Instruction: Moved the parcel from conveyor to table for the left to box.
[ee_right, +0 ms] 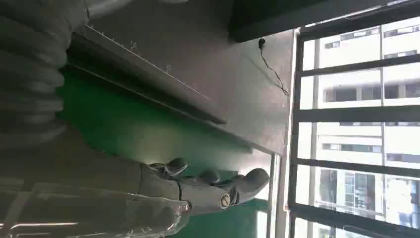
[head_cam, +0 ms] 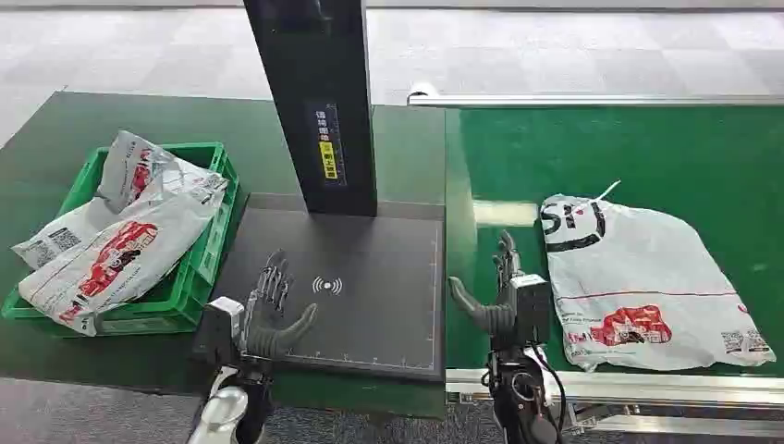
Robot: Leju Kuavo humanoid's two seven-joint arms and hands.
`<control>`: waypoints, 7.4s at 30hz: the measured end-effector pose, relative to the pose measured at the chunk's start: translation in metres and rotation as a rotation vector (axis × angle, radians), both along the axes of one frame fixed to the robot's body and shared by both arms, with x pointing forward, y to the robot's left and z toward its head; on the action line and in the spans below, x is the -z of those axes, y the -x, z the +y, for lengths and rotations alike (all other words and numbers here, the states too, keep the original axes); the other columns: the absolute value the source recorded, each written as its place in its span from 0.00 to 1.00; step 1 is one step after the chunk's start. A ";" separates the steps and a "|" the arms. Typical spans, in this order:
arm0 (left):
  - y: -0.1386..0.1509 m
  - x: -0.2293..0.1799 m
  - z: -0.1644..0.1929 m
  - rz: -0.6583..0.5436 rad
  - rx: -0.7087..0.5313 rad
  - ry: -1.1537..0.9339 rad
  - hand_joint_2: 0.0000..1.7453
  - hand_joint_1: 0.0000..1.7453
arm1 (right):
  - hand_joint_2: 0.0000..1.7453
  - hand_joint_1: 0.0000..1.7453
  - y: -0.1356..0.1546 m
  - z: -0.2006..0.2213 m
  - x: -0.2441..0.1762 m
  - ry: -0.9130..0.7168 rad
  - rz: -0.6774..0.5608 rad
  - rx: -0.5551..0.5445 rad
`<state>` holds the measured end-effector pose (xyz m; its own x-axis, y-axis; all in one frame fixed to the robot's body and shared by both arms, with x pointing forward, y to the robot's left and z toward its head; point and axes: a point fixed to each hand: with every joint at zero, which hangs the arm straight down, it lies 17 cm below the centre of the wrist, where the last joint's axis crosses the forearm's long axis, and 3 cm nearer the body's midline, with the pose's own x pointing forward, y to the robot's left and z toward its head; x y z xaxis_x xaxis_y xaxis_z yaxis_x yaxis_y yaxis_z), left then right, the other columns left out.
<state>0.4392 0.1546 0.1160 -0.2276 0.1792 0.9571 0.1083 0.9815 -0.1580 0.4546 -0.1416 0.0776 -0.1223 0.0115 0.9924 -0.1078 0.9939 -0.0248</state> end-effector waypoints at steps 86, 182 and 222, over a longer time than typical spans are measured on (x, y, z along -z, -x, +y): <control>0.018 0.022 0.008 0.067 -0.036 -0.026 1.00 0.00 | 1.00 1.00 0.044 -0.157 0.161 1.262 0.493 0.096; -0.005 0.001 0.076 -0.005 -0.213 -0.077 1.00 0.00 | 1.00 0.00 0.074 0.270 -0.168 0.502 -0.520 -0.779; 0.087 -0.002 0.154 -0.268 -0.583 -1.376 1.00 0.00 | 1.00 0.00 0.056 -0.116 -0.092 -0.258 -0.262 -0.024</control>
